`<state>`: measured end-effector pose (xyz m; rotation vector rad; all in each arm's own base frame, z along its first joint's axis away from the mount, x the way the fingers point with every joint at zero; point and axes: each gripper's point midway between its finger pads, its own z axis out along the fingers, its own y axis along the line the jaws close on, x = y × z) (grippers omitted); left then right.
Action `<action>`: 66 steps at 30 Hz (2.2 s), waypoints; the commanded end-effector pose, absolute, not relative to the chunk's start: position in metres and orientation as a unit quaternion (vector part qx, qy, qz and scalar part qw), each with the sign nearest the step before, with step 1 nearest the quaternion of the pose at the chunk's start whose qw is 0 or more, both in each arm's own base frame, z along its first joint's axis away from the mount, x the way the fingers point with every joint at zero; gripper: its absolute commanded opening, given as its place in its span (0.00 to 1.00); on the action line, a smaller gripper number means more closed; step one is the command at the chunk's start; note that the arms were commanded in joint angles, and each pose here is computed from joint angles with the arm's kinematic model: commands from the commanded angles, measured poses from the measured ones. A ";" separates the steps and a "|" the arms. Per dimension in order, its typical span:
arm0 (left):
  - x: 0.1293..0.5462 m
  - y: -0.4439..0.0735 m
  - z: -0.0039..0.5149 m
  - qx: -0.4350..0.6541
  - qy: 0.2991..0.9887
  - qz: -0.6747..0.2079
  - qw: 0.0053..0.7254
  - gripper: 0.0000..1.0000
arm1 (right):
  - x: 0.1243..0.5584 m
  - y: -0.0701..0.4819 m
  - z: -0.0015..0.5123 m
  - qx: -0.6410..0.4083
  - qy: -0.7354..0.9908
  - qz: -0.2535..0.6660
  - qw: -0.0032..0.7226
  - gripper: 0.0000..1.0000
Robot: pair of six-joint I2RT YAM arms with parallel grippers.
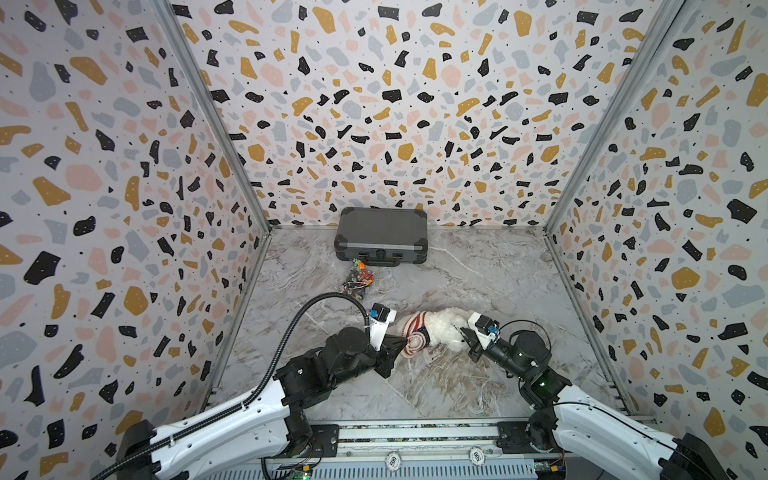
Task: Dress the teddy bear
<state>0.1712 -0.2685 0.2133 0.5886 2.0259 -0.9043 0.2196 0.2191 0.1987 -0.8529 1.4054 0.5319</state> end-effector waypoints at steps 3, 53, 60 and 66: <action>0.177 -0.285 0.218 0.267 0.801 -0.344 0.410 0.11 | 0.221 0.222 0.221 -0.372 0.599 0.235 0.670 0.00; 0.205 -0.308 0.133 0.294 0.852 -0.239 0.360 0.29 | 0.227 0.240 0.210 -0.350 0.630 0.258 0.644 0.00; 0.207 -0.307 0.132 0.291 0.854 -0.234 0.362 0.05 | 0.229 0.239 0.216 -0.343 0.631 0.255 0.647 0.00; 0.206 -0.309 0.154 0.274 0.842 -0.264 0.383 0.00 | 0.234 0.244 0.253 -0.335 0.624 0.264 0.655 0.00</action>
